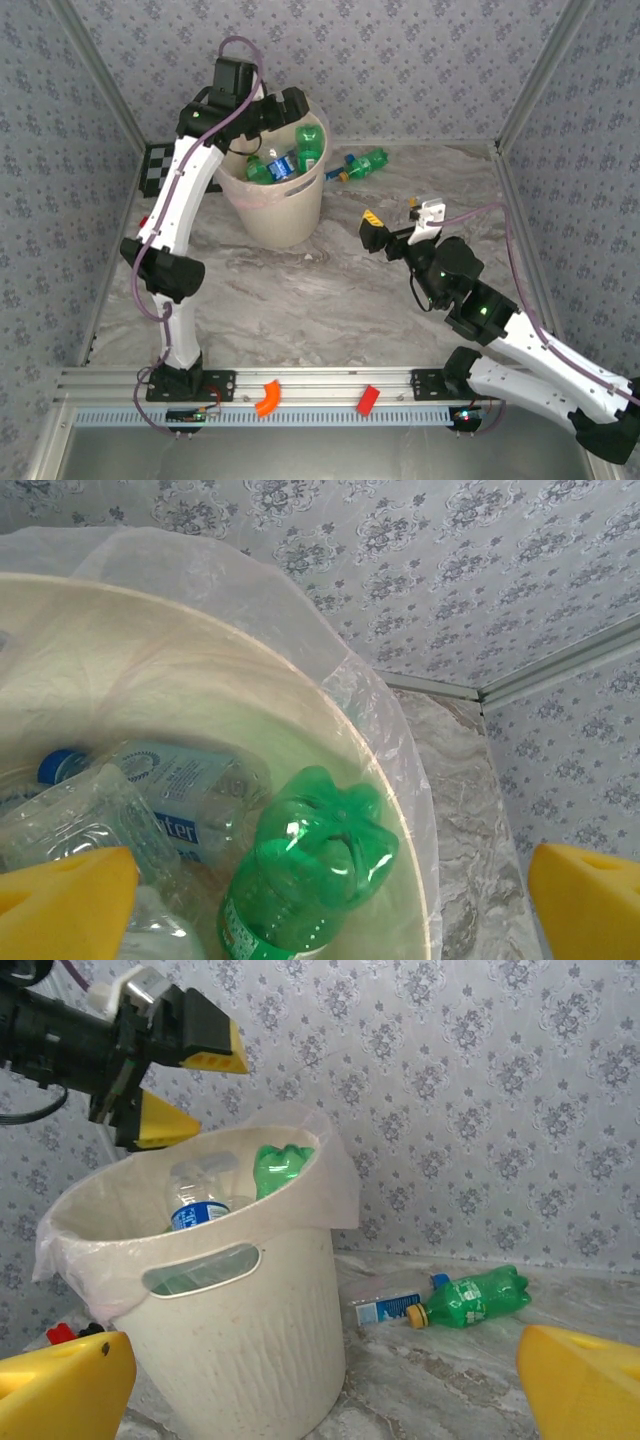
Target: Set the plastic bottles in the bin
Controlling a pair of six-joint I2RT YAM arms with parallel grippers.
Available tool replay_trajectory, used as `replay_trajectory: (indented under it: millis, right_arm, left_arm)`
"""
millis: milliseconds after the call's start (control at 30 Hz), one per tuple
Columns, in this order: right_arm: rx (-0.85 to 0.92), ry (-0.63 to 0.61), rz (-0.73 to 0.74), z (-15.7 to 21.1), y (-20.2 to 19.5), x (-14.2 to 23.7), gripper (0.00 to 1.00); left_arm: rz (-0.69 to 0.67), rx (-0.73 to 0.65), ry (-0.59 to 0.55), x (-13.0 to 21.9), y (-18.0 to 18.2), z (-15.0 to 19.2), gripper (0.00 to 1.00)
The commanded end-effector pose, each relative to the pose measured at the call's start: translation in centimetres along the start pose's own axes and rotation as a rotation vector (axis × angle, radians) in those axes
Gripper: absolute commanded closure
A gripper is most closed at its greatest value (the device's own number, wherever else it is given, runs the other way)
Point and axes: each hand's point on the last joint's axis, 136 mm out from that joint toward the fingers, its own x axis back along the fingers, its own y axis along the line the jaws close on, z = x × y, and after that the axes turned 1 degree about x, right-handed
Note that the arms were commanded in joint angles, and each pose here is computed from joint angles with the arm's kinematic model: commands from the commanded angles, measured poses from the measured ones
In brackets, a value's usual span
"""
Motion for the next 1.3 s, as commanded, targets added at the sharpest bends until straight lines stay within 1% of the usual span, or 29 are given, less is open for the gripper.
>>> replay_trajectory:
  millis: [0,200,400,600,667,733,900,1000,1067,1200,1267]
  right_arm:
    - [-0.029,0.013,0.015,0.4,-0.4,-0.3,0.01]
    - [-0.065,0.058,0.031,1.0,-1.1,-1.9,0.01]
    - [-0.180,0.134,0.070,2.7,-3.6,-5.5,0.01]
    - [-0.268,0.246,0.090,5.5,-6.9,-11.4,0.01]
    - [-0.319,0.286,0.101,6.6,-8.3,-13.6,0.01]
    - [-0.386,0.292,0.127,7.4,-10.0,-15.5,0.00]
    - [-0.537,0.355,0.199,10.9,-12.6,-19.7,0.09]
    - [-0.638,0.406,0.205,14.0,-12.8,-21.6,0.15]
    - [-0.712,0.429,0.205,16.3,-12.9,-22.7,0.16]
    - [-0.837,0.404,0.167,18.2,-12.5,-25.6,0.21]
    - [-0.886,0.410,0.157,20.0,-12.3,-26.8,0.24]
  left_arm:
    - [0.019,-0.039,-0.078,4.7,-1.5,-1.7,0.00]
    - [0.035,-0.075,-0.072,6.6,-2.2,-1.2,0.00]
    - [0.053,-0.116,-0.072,8.6,-2.5,0.1,0.00]
    - [0.075,-0.140,-0.079,10.7,-2.1,2.0,0.00]
    - [0.081,-0.147,-0.076,11.4,-1.9,2.9,0.00]
    - [0.083,-0.151,-0.077,12.0,-1.6,3.5,0.00]
    - [0.087,-0.143,-0.071,12.8,-0.4,5.7,0.00]
    - [0.087,-0.145,-0.071,13.3,0.1,6.9,0.00]
    - [0.089,-0.152,-0.073,13.8,0.3,7.8,0.00]
    - [0.093,-0.156,-0.079,14.5,0.9,9.1,0.00]
    - [0.094,-0.156,-0.081,14.8,1.2,9.8,0.00]
